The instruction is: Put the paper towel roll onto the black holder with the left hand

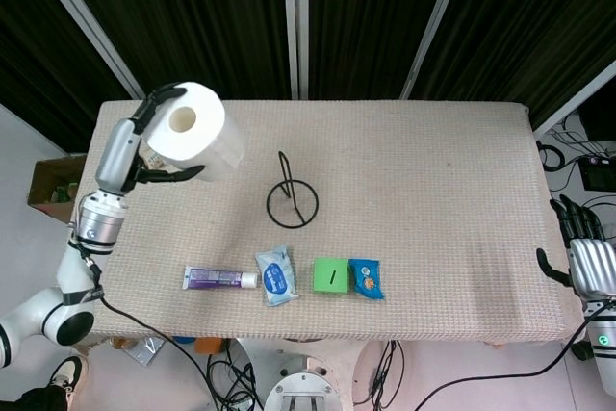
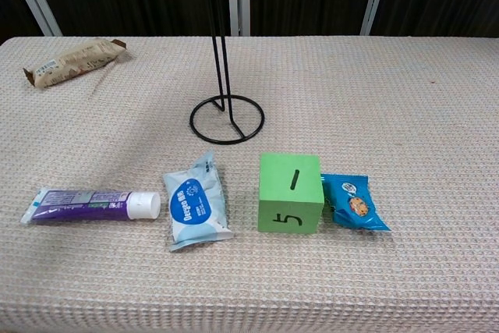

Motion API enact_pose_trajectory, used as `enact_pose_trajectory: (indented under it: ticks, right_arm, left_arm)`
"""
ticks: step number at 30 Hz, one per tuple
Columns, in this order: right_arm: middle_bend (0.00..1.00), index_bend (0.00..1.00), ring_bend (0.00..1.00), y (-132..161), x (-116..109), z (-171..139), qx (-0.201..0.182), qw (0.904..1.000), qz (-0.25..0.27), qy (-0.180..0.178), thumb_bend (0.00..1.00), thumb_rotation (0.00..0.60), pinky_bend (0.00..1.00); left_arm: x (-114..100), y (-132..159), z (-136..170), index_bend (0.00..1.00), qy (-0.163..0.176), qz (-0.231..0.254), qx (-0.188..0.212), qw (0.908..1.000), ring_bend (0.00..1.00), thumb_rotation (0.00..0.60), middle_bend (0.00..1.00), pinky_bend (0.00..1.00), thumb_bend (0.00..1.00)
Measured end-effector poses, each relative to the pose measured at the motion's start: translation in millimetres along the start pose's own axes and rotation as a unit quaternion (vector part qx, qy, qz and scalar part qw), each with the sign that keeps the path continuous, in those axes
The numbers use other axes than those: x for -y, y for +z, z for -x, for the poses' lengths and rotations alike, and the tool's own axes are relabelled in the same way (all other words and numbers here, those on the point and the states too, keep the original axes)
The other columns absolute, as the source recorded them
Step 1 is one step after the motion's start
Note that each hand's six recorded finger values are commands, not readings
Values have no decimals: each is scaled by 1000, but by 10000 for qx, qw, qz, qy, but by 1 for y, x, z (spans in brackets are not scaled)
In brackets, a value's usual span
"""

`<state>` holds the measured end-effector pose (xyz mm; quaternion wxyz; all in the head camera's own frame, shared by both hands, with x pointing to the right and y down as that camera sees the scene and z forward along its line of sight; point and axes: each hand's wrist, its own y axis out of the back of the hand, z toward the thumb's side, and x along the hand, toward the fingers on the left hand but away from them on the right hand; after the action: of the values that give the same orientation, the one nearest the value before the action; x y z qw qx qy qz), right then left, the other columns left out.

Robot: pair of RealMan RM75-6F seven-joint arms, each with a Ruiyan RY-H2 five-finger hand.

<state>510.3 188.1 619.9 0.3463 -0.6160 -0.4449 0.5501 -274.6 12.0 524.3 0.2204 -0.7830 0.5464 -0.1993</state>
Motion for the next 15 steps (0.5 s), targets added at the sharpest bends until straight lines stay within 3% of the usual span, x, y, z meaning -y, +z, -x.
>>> enact_pose_trajectory:
  ticks: [8, 15]
  right_arm:
    - [0, 0, 0, -3, -1, 2, 46, 10000, -10, -6, 336, 600, 0]
    - [0, 0, 0, -7, -5, 3, 77, 10000, -25, -35, 339, 600, 0]
  left_arm:
    - [31, 22, -32, 243, -364, 504, -184, 9979, 514, 600, 500, 527, 287]
    - [67, 24, -47, 243, -563, 579, -307, 9963, 514, 600, 502, 529, 286]
